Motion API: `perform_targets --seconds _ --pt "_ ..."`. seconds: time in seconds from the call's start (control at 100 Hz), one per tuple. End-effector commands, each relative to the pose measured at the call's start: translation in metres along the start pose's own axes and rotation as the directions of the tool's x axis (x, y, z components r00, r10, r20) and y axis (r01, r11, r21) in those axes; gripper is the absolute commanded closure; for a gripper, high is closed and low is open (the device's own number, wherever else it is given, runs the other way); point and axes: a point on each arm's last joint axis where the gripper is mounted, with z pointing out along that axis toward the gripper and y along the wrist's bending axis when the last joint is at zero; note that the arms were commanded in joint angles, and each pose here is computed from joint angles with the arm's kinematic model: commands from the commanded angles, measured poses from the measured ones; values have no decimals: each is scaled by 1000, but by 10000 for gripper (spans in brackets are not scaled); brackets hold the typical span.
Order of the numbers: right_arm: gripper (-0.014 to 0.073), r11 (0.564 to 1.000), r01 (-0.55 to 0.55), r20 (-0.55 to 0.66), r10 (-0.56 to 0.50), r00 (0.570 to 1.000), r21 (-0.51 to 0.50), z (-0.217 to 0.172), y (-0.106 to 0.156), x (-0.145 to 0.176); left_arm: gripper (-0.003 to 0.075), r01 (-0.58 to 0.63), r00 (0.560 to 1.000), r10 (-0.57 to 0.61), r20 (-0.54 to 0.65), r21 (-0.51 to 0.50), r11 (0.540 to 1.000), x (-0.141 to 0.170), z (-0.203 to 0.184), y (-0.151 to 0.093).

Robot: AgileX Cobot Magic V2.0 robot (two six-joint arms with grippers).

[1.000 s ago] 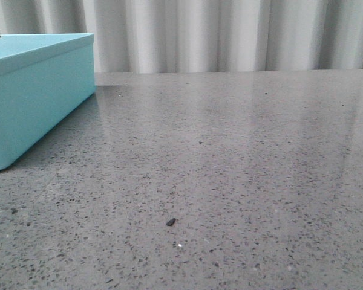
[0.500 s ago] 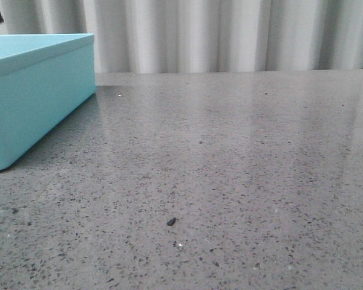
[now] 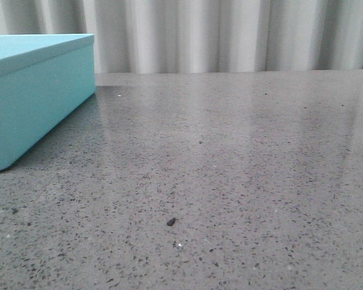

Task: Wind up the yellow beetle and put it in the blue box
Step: 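Lower the beetle into the blue box and open the left gripper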

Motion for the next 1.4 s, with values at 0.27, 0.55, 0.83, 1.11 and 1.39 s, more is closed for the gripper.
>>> perform_targets --seconds 0.27,0.55,0.83,1.11,1.39 --pt "636 980 115 260 -154 953 160 16 5 45 741 -94 908 82 410 9 995 128 -62 -39" --pt "636 980 117 278 -158 948 158 28 9 62 741 -54 883 65 465 -35 998 205 -39 -34" --pt "636 980 117 278 -158 948 158 28 9 62 741 -31 905 32 424 -10 999 216 -31 -34" --pt "636 980 117 278 -158 948 158 28 9 62 741 -46 904 34 426 19 999 216 -31 -37" --pt "636 980 117 278 -158 948 158 28 9 62 741 -57 895 37 444 32 998 219 -33 -39"
